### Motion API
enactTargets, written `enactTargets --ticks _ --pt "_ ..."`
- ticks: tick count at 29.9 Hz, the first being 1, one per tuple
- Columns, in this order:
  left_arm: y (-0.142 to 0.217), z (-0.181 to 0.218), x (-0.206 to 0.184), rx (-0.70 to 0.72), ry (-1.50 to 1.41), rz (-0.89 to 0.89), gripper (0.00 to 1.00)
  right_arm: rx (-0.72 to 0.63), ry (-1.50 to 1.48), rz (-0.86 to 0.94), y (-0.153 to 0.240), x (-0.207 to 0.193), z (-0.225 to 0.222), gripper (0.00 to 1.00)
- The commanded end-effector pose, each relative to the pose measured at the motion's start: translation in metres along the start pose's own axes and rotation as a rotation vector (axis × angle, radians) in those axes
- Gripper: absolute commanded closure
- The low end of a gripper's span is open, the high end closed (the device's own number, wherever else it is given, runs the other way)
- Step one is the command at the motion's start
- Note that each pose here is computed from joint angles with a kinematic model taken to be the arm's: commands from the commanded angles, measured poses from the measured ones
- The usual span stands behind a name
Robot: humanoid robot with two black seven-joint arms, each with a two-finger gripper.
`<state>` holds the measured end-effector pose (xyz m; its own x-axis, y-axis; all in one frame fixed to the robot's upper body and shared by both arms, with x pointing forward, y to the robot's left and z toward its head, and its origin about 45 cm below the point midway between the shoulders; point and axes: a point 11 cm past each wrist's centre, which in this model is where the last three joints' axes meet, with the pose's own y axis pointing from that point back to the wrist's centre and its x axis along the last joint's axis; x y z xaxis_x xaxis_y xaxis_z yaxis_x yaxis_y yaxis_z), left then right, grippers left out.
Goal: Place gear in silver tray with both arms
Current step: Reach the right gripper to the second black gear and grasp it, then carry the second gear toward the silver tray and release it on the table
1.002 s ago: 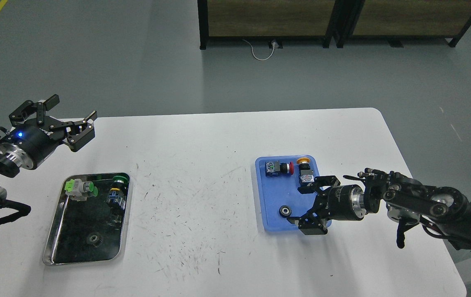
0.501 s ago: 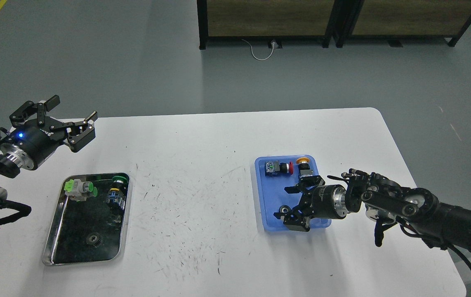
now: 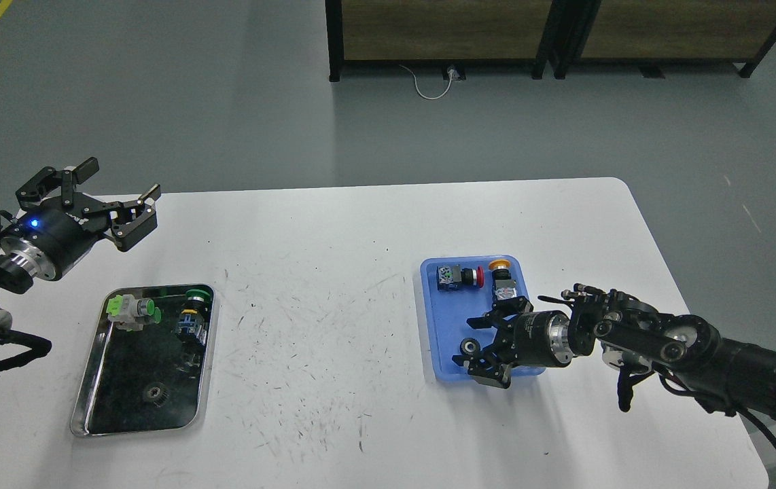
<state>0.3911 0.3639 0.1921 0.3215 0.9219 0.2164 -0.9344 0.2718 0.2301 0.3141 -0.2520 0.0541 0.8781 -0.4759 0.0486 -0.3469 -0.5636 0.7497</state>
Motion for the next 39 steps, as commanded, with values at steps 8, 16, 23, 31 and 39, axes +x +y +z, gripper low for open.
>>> enactTargets --ticks 8,16,23,31,39 --pt "0.001 -0.001 0.001 0.005 -0.002 0.002 0.02 -0.009 0.010 -0.010 0.000 -0.003 0.003 0.41" --pt "0.001 -0.001 0.001 0.005 -0.002 0.002 0.02 -0.012 0.021 -0.017 0.000 -0.003 0.002 0.55" --pt "0.001 -0.001 0.001 0.004 -0.002 0.002 0.02 -0.011 0.018 -0.021 0.000 -0.002 0.002 0.70" --pt "0.000 0.000 0.001 0.004 -0.003 0.003 0.02 0.006 0.002 -0.004 0.009 0.008 -0.001 0.76" --pt "0.000 0.000 0.001 0.002 -0.005 0.006 0.02 0.085 0.003 0.002 0.018 0.025 -0.035 0.75"
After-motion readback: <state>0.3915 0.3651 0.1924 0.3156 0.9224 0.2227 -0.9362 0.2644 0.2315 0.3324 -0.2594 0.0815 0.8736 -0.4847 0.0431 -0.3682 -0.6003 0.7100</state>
